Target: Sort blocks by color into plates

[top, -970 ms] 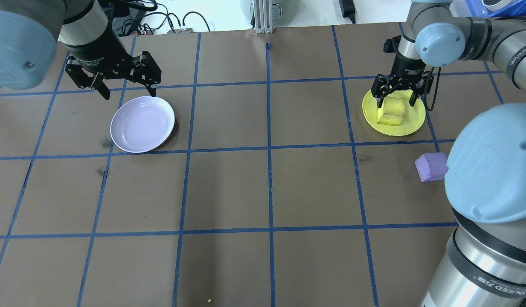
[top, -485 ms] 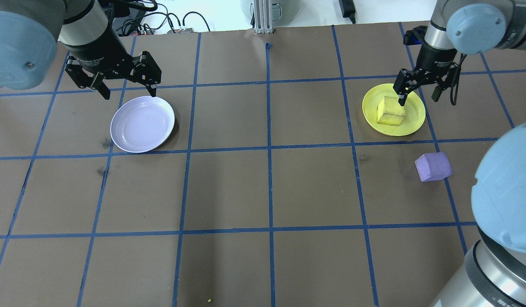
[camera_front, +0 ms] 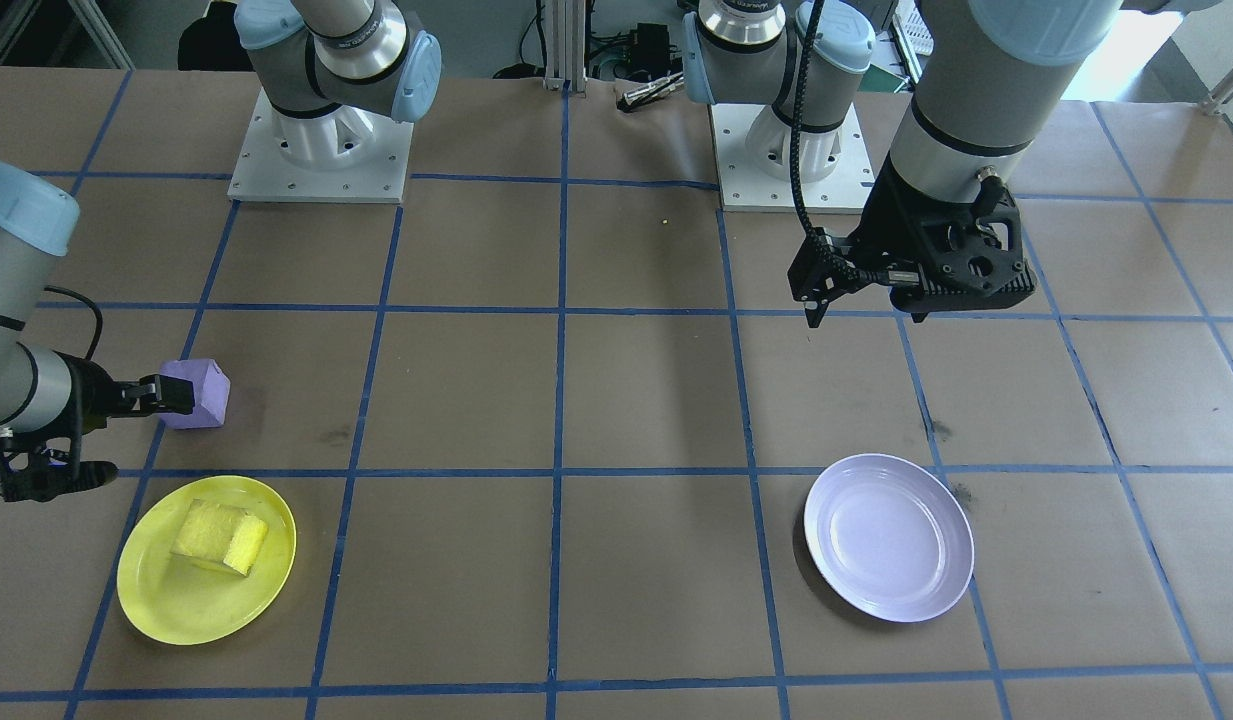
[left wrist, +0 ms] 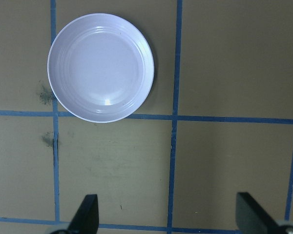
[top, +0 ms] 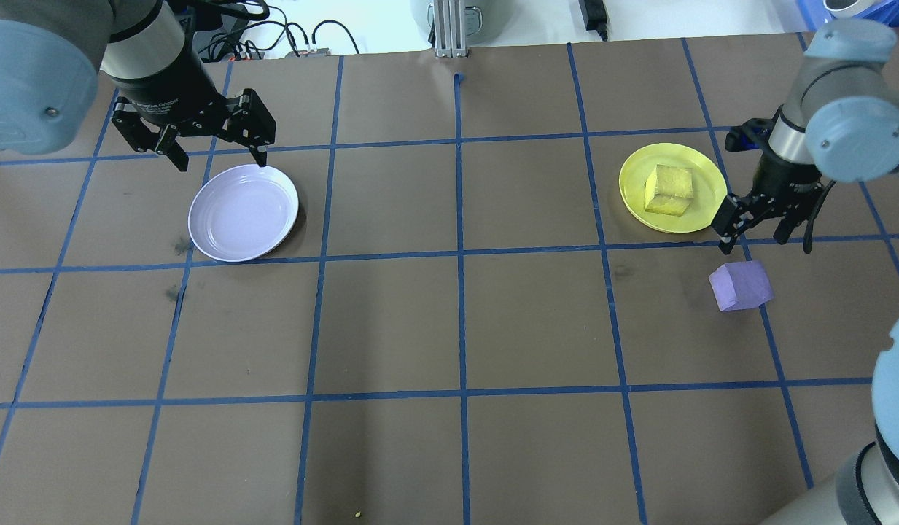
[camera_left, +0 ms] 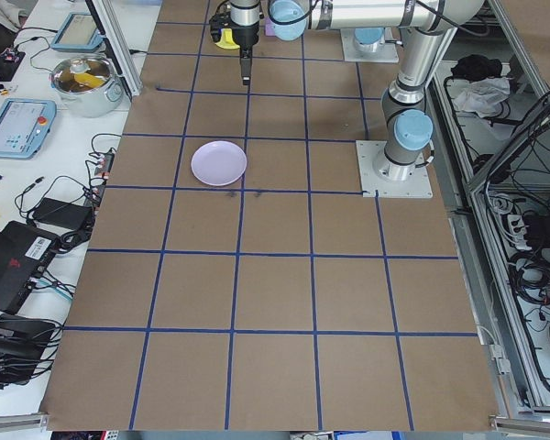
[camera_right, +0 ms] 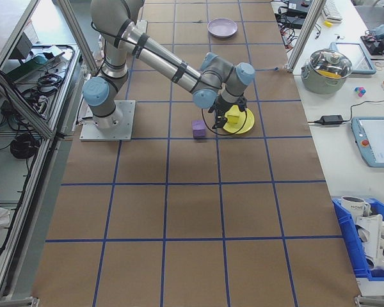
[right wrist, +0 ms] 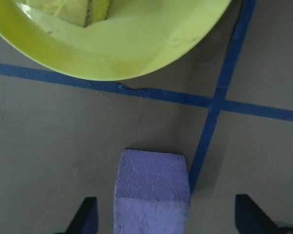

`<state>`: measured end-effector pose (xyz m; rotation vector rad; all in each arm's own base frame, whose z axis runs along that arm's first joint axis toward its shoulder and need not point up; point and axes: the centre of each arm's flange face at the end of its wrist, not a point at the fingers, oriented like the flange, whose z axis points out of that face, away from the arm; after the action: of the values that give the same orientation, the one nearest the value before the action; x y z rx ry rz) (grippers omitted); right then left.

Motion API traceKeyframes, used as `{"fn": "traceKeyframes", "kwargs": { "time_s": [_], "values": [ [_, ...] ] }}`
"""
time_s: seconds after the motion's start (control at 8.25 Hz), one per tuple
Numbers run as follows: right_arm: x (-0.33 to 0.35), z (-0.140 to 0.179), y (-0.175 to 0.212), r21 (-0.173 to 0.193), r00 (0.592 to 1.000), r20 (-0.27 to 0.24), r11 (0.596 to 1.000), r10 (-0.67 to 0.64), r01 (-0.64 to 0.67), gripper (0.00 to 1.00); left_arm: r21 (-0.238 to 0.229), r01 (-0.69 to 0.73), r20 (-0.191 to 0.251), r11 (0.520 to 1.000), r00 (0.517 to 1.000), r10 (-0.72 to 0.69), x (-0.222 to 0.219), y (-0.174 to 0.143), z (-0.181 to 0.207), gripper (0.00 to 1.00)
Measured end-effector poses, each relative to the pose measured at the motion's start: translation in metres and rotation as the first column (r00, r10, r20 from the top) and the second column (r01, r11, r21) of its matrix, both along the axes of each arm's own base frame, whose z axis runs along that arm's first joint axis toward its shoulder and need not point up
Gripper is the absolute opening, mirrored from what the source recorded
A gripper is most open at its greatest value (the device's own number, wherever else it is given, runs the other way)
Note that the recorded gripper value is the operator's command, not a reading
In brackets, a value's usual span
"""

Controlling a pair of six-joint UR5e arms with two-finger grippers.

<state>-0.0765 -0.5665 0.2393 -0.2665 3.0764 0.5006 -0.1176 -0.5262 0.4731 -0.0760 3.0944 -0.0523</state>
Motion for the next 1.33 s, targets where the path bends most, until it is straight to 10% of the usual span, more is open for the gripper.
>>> {"fn": "traceKeyframes", "kwargs": {
  "time_s": [0.24,0.48,1.33],
  "values": [
    [0.004,-0.035,0.027,-0.006,1.000,-0.001,1.000,-0.003,0.003,0.95,0.001,0.000,-0.001,1.000,1.000,0.000,0.000,0.000,0.000,1.00],
    [0.006,-0.038,0.031,0.020,1.000,0.012,1.000,0.001,-0.001,0.47,0.001,-0.001,-0.003,1.000,1.000,0.001,0.000,0.000,0.000,1.00],
    [0.015,-0.011,0.031,0.048,0.998,0.025,0.997,-0.054,0.053,0.45,0.001,-0.001,-0.002,1.000,1.000,0.001,0.001,0.000,0.000,1.00]
  ]
}}
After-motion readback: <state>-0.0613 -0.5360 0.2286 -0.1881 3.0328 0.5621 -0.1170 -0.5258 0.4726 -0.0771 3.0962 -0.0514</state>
